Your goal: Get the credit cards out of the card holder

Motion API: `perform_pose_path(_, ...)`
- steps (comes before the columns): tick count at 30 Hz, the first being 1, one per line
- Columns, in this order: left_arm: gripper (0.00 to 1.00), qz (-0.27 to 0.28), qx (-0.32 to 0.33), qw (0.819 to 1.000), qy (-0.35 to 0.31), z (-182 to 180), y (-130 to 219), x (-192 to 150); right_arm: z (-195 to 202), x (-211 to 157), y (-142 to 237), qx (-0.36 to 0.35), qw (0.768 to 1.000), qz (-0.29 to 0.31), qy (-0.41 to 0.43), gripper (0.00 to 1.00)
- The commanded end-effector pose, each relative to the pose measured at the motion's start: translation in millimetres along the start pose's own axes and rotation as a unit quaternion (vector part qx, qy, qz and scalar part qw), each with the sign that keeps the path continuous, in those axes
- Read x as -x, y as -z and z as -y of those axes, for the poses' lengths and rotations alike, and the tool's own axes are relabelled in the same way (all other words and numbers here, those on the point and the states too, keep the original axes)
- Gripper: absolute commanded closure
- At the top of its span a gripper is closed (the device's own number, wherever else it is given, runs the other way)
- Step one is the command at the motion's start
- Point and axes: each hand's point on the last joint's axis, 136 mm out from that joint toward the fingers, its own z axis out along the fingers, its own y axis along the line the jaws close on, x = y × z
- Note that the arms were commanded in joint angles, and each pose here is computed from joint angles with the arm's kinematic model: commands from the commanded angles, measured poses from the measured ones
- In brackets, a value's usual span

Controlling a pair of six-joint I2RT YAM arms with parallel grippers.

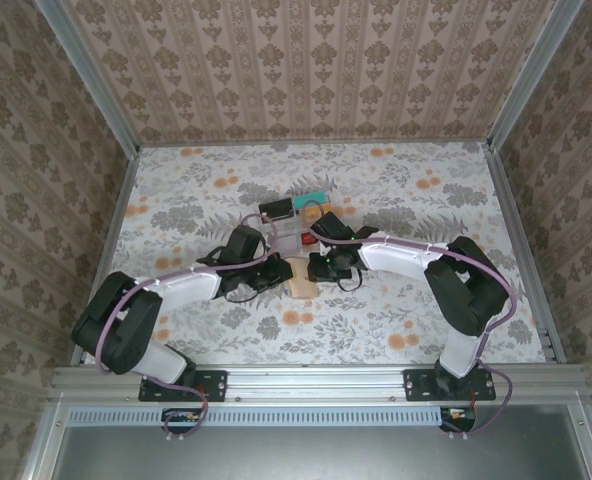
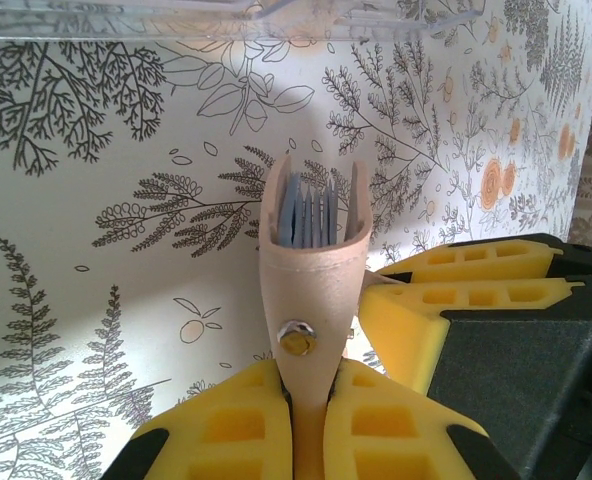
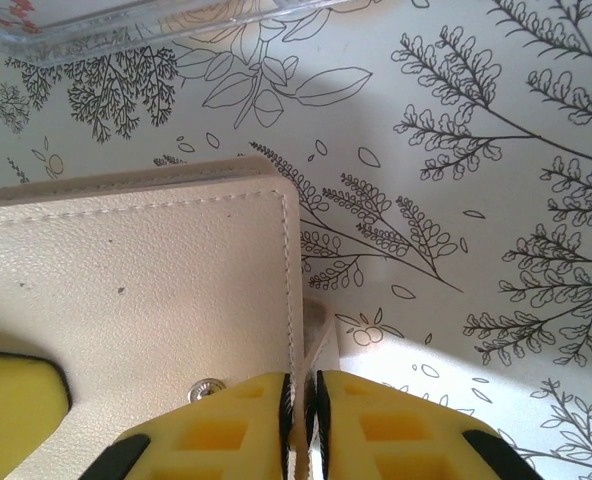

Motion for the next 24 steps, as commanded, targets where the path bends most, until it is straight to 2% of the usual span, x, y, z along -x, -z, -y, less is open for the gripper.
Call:
perform_pose_path(1, 1.0, -0.004, -0.001, 1.0, -0.011, 7, 4, 5, 10, -5, 9, -0.023, 1.0, 0.0, -0.012, 0.81)
perform_pose_path(4, 1.0, -0.004, 0.011, 1.0, -0.003, 3, 4, 4, 26, 0, 13, -0.063, 0.998, 0.014, -0.011, 0.79)
perform_pose_path(6, 0.99, -0.006, 0.014, 1.0, 0.003, 1, 4, 3, 27, 1, 11, -0.065, 0.998, 0.011, -0.012, 0.77)
perform_pose_path(13, 0.53, 0.015, 0.031, 0.999, -0.004, -5, 9, 8, 19, -3, -5, -0.035, 0.999, -0.008, -0.012, 0.76)
perform_pose_path(17, 0.4, 0.04, 0.048, 0.998, -0.006, -7, 19, 18, 5, -1, -9, -0.002, 1.0, -0.014, -0.004, 0.77)
perform_pose_path(20, 0.3, 0.061, 0.064, 0.996, -0.015, -7, 33, 28, 8, 0, -11, -0.019, 1.0, -0.006, 0.003, 0.8)
perform_pose_path(24, 0.16, 0.092, 0.11, 0.989, -0.022, -23, 60, 36, 2, 6, 0, -0.015, 1.0, 0.012, 0.011, 0.9)
